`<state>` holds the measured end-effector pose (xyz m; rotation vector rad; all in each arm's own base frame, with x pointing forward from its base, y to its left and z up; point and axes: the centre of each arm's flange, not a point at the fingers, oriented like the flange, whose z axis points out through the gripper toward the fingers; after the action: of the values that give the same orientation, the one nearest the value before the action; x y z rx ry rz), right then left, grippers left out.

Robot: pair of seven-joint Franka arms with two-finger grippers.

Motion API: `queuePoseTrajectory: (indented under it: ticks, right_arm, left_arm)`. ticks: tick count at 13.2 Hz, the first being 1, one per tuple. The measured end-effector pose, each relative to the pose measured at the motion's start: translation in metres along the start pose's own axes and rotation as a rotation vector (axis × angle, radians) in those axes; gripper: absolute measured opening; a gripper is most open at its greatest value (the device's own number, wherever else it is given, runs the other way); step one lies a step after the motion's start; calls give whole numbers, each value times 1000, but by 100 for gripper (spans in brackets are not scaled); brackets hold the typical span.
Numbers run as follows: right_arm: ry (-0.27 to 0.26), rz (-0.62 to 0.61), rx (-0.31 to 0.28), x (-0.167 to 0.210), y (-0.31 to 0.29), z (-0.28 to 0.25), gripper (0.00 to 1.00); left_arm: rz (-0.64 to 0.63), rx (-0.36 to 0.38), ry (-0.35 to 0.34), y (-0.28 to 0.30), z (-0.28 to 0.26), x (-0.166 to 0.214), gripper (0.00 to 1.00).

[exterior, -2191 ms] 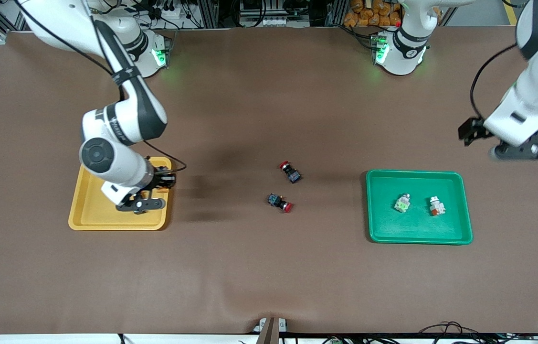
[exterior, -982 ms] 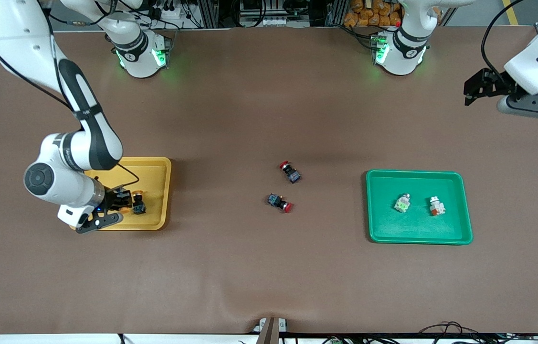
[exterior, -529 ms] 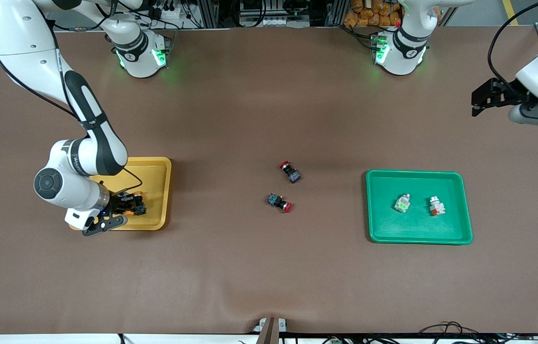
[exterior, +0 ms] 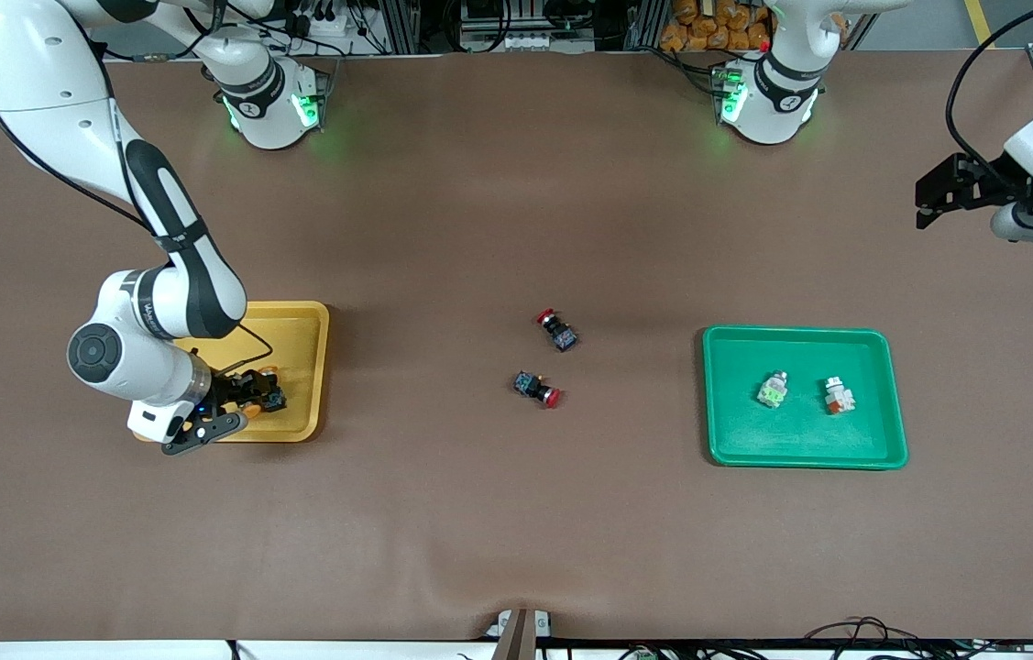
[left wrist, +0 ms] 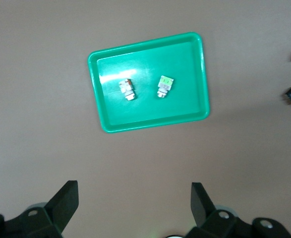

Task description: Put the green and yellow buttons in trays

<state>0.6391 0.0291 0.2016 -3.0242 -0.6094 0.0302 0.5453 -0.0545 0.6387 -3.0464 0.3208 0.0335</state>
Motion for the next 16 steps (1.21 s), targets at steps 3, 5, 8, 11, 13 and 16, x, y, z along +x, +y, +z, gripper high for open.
queuePoseTrajectory:
  ticks: [3, 5, 8, 11, 13, 16]
  right_arm:
    - [-7, -3, 3, 0, 0, -1, 84]
    - [-38, -6, 16, 2, -1, -14, 84]
    - [-47, -12, 20, 13, -1, -70, 84]
    - [-75, -17, 32, 23, 0, -117, 84]
    - [-69, -17, 30, 25, 0, -143, 84]
    - [-40, 0, 14, 21, -6, -190, 84]
  left_arm:
    - [5, 20, -16, 0, 8, 5, 100]
    - [7, 20, -18, 1, 9, 6, 100]
    - [8, 20, -16, 1, 8, 6, 100]
    - [9, 20, -15, 2, 8, 6, 100]
    - [8, 20, -15, 1, 8, 6, 100]
    - [12, 20, -14, 3, 7, 7, 100]
